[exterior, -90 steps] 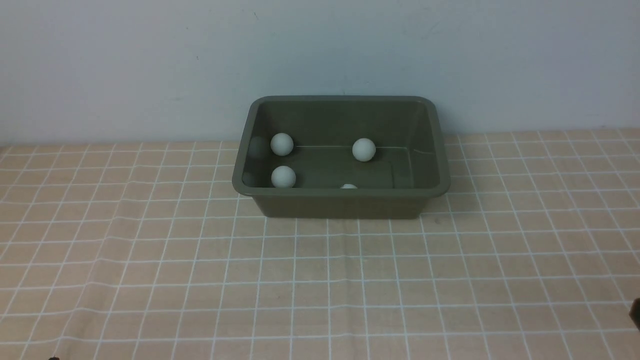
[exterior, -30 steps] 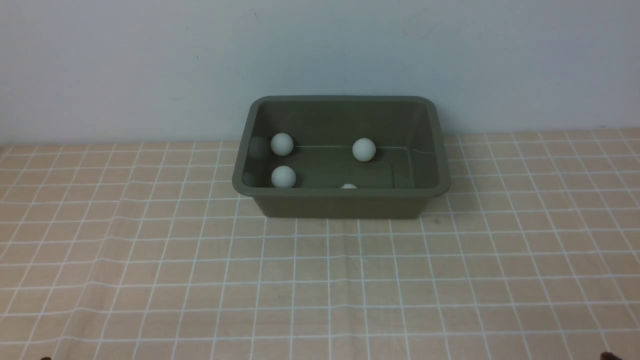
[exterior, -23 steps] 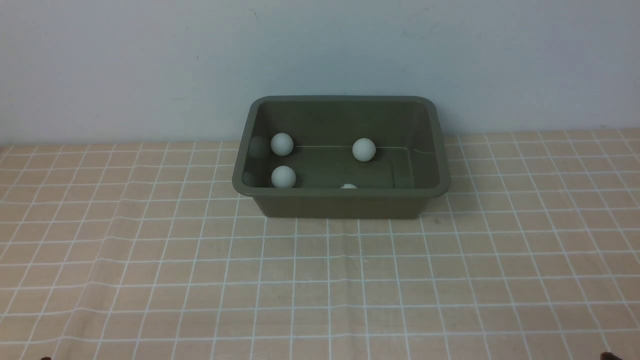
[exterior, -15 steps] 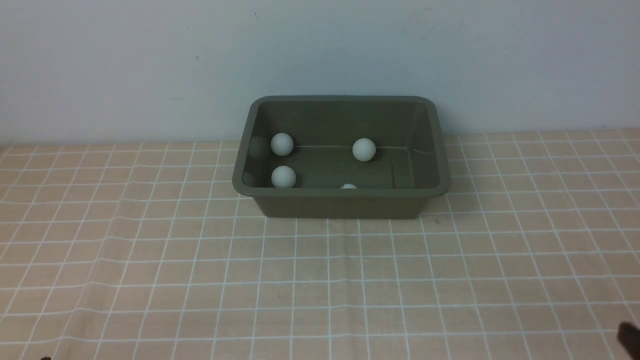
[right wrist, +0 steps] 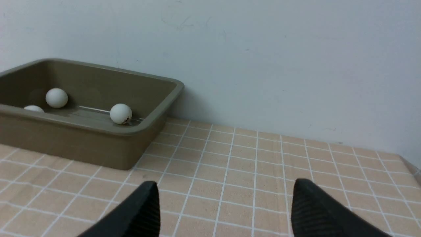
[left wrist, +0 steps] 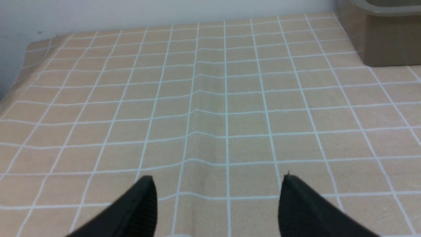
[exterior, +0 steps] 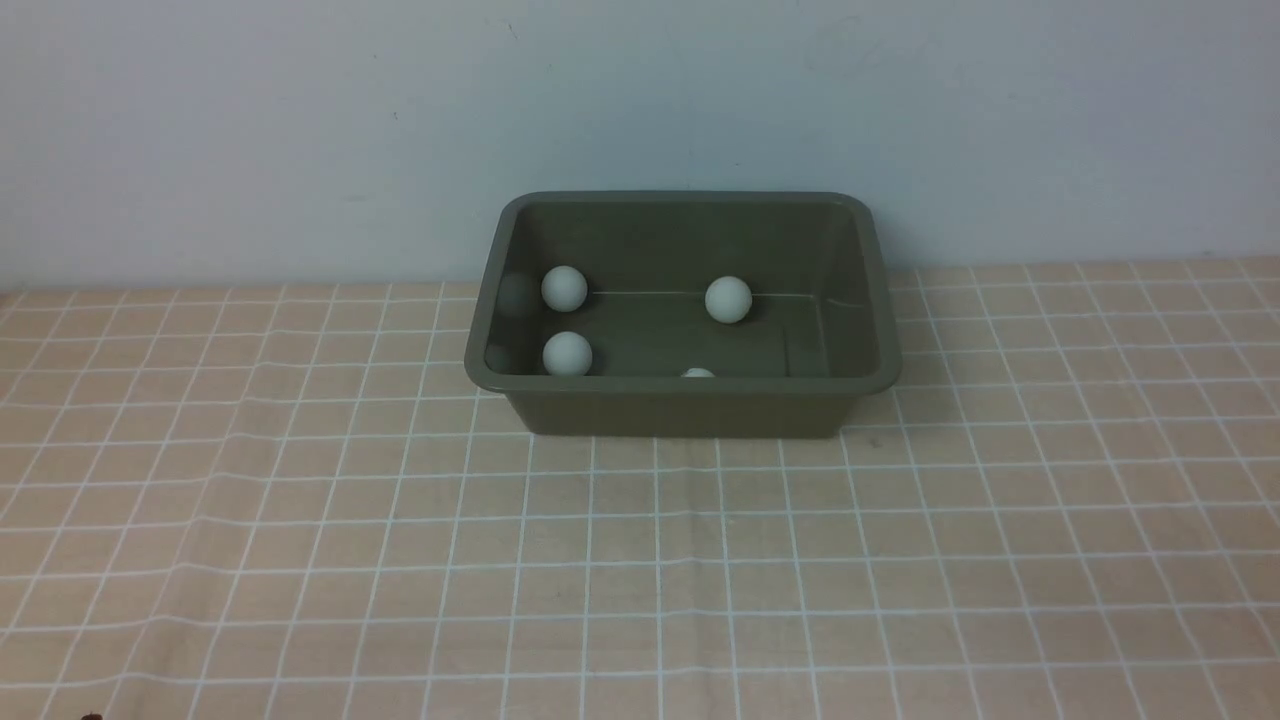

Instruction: Put the table tennis balls into the box on the light coffee tablecloth.

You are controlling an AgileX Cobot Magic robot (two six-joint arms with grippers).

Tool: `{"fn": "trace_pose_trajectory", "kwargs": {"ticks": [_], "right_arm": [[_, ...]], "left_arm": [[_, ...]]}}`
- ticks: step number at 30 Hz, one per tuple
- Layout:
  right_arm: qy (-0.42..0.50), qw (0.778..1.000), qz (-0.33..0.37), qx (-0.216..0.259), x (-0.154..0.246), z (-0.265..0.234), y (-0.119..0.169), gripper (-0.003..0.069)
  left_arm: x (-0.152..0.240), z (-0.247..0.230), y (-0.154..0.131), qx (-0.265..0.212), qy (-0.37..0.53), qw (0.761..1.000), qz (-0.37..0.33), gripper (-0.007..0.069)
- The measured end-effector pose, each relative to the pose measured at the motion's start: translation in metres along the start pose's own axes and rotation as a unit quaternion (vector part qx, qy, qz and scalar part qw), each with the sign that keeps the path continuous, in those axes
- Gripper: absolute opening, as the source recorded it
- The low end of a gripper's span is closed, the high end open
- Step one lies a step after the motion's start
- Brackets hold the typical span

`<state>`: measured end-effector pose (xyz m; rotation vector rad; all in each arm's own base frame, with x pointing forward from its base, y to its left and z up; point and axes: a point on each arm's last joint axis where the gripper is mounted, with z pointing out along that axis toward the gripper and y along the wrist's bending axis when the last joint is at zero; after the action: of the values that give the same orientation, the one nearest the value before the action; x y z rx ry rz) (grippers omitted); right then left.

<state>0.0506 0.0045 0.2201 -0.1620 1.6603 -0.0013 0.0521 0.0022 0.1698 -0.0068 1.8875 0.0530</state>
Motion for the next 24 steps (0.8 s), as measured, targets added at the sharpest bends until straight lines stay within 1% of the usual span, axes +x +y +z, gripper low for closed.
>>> {"fn": "trace_pose_trajectory", "kwargs": {"ticks": [1, 3, 6, 9, 18, 24], "right_arm": [[0.001, 1.0, 0.001, 0.0, 0.001, 0.0, 0.0, 0.0489], [0.027, 0.999, 0.016, 0.015, 0.016, 0.003, 0.0, 0.0489], [0.043, 0.998, 0.025, 0.038, 0.021, 0.003, -0.002, 0.0489], [0.055, 0.997, 0.025, 0.052, 0.023, 0.003, -0.003, 0.0489], [0.099, 0.993, 0.04, 0.042, 0.043, 0.006, 0.0, 0.0489], [0.092, 0.994, 0.039, 0.042, 0.043, 0.006, 0.0, 0.0489]], "left_arm": [[0.0, 0.0, 0.0, 0.0, 0.0, 1.0, 0.0, 0.0415], [0.0, 0.0, 0.0, 0.0, 0.0, 1.0, 0.0, 0.0415], [0.0, 0.0, 0.0, 0.0, 0.0, 1.0, 0.0, 0.0415], [0.0, 0.0, 0.0, 0.0, 0.0, 1.0, 0.0, 0.0415], [0.0, 0.0, 0.0, 0.0, 0.0, 1.0, 0.0, 0.0415], [0.0, 0.0, 0.0, 0.0, 0.0, 1.0, 0.0, 0.0415]]}}
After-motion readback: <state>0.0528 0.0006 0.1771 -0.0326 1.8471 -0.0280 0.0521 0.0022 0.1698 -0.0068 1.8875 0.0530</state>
